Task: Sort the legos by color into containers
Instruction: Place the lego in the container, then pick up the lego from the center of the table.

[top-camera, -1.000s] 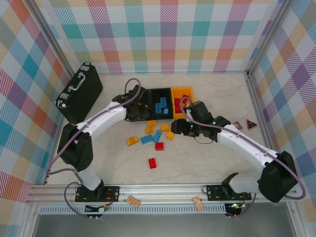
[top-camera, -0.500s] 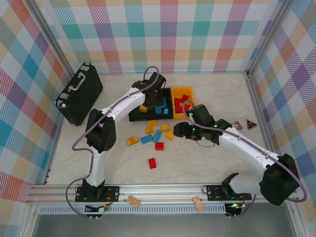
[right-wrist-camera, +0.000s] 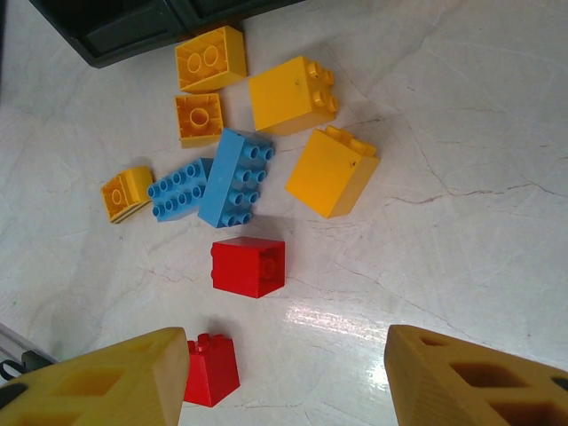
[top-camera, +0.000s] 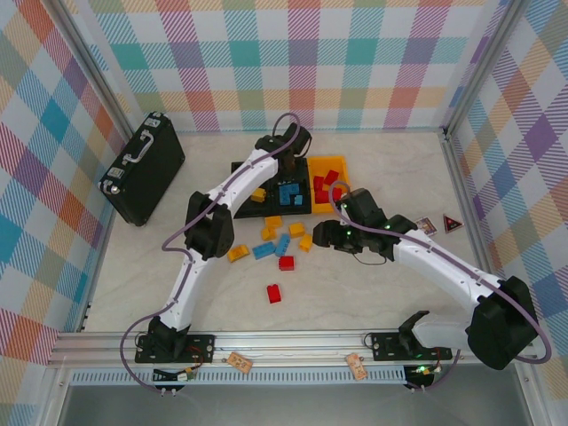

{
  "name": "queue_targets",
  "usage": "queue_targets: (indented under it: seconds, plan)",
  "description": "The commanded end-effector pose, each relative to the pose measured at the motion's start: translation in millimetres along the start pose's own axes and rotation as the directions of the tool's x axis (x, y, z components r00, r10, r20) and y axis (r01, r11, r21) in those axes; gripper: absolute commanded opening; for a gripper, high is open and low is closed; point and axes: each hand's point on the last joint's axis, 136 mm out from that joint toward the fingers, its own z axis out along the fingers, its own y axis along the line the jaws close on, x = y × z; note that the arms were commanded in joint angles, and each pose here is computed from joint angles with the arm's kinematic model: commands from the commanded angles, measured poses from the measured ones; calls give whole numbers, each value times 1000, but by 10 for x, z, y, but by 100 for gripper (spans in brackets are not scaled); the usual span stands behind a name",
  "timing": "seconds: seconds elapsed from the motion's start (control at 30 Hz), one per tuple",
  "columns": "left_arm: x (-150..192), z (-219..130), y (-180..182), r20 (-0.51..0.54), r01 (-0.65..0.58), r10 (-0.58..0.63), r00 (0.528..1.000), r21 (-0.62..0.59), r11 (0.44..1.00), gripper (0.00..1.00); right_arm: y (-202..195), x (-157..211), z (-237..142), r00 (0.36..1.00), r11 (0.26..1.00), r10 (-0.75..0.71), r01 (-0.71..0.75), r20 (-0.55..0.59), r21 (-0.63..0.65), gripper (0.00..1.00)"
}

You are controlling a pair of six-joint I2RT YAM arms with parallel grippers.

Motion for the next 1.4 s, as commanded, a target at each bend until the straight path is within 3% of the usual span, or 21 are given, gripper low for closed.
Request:
queue_targets:
  seconds: [0.0,0.13,0.27,0.47,0.63,0.97,1.17,1.37]
  plan:
    - [50,-24,-38,-27,-17,18,999,5,1000,28,-24,-14,-38,1000,1000,9,-9,20,-6,60]
    - [53,-31,-78,-32,-16,16,999,26,1000,44,-20,-24,-40,1000,1000,11,-11,22,-10,61]
    - [18,-166,-120,-15,-23,23,1000,44,999,53,-8,-28,-43,1000,1000,11,-11,20,-13,60]
    - [111,-530,-273,7,-56,55,998,123,991,54,1,-38,-100,1000,1000,-2,2,29,-10,61]
    - [300,-836,-191,22,-63,60,998,174,983,55,29,-37,-169,999,999,-33,34,32,-15,61]
    - [812,-1238,419,42,-31,25,999,158,987,61,240,16,-182,995,988,-100,99,-2,-122,62]
    - [1169,-1241,973,32,63,-66,997,83,995,65,463,140,-135,984,967,-176,167,-31,-193,62]
    - [1464,-1146,1422,31,138,-138,990,-25,990,75,646,322,2,966,946,-245,221,-79,-237,62]
